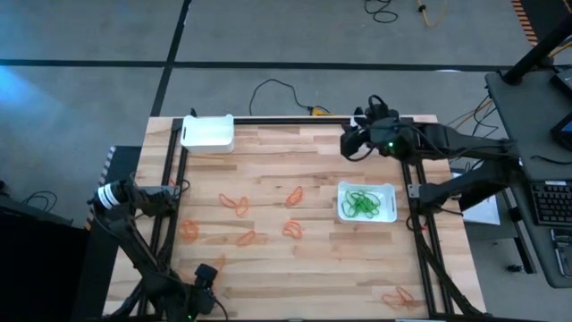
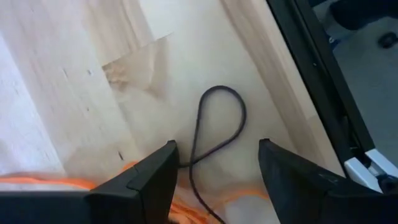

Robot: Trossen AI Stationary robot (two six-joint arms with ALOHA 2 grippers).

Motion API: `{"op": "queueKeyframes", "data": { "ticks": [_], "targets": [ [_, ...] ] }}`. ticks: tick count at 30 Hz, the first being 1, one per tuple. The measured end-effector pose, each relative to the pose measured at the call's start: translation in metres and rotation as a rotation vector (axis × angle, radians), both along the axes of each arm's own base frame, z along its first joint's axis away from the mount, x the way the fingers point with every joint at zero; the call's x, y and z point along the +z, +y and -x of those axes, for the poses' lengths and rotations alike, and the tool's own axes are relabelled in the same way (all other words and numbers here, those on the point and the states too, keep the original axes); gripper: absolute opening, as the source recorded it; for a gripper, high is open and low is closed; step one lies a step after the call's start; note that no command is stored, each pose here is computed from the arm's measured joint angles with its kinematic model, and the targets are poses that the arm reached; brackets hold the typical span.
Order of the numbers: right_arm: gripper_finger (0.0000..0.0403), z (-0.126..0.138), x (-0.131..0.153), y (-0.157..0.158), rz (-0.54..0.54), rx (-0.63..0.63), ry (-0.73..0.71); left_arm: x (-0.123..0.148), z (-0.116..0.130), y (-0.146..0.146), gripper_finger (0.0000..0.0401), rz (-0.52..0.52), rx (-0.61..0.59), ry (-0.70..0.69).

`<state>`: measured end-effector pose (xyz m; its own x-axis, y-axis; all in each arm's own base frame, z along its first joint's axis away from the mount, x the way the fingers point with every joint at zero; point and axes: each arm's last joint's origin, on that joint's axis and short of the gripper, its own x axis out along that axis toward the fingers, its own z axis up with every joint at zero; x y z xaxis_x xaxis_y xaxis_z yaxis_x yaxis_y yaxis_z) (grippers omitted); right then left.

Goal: Sort rubber bands into baskets
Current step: Put the black rubber band into the top right white bin

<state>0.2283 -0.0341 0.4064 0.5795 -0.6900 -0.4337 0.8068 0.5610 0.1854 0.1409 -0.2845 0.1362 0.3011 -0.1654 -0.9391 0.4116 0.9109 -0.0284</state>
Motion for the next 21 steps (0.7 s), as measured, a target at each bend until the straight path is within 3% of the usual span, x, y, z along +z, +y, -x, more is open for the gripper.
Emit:
{"op": "queueKeyframes", "data": {
  "ticks": [6, 13, 21],
  "targets": [
    [0.0205, -0.022, 0.005, 0.012, 0.002, 0.054, 0.009, -0.008, 0.0, 0.004, 0.0155, 0.045, 0.03, -0.022],
    [0.0205, -0.044, 0.011, 0.037, 0.041, 0.174, 0.041, -0.014, 0.001, 0.008, 0.0019, 0.052, 0.14, -0.056],
    [0.0205, -0.056, 0.007, 0.089, 0.029, 0.352, 0.04, -0.007, -0.001, 0.016, 0.0001, 0.002, 0.172, -0.114]
  ]
}}
